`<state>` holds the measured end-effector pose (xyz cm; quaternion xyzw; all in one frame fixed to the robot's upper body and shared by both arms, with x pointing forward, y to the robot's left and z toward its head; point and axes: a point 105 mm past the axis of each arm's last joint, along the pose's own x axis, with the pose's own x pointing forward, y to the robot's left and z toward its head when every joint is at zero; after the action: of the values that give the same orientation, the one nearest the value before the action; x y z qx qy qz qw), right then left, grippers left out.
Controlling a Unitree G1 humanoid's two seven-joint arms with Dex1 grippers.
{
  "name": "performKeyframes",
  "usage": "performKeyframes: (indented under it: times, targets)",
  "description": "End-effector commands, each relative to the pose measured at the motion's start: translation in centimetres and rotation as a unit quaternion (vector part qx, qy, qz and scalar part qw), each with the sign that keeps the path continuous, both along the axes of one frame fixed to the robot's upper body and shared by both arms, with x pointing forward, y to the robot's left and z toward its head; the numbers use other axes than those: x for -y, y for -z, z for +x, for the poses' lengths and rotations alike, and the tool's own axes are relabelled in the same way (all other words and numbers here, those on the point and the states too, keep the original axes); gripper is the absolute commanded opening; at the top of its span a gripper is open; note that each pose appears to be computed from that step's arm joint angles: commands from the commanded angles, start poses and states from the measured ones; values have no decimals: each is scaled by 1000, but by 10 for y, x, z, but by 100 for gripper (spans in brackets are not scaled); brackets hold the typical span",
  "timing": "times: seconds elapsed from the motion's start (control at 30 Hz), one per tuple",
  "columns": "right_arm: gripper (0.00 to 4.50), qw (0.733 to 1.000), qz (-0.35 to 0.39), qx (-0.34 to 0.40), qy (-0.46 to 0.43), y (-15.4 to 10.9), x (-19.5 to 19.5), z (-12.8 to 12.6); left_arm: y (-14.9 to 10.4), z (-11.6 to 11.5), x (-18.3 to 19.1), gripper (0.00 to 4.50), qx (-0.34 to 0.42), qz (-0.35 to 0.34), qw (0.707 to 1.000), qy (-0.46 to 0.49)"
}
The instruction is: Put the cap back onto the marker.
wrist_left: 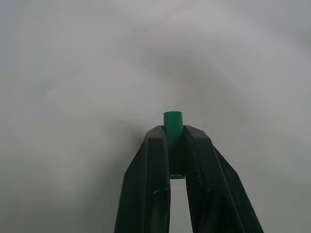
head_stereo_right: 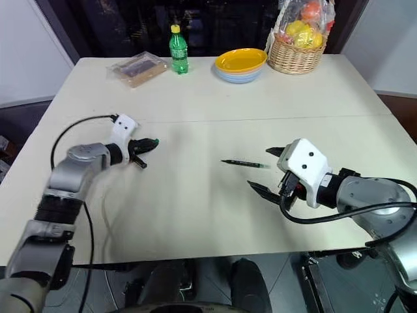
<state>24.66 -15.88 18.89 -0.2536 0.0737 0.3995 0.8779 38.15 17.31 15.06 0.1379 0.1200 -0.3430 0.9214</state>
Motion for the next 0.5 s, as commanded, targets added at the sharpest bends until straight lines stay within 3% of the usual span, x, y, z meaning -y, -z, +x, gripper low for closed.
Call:
performKeyframes:
  times: [0.03,0.2,0.5]
  targets:
    - [450,1000,8,-1,-15,6,-3,7,-55,-18,18,3,66,-29,992,108]
    - [450,999,16,-19,-30,20,4,26,-80,-44,27,3,64,-21,976,208]
    - [450,996,52,-63,-48,37,17,72,-85,-76,23,3,37,23,957,288]
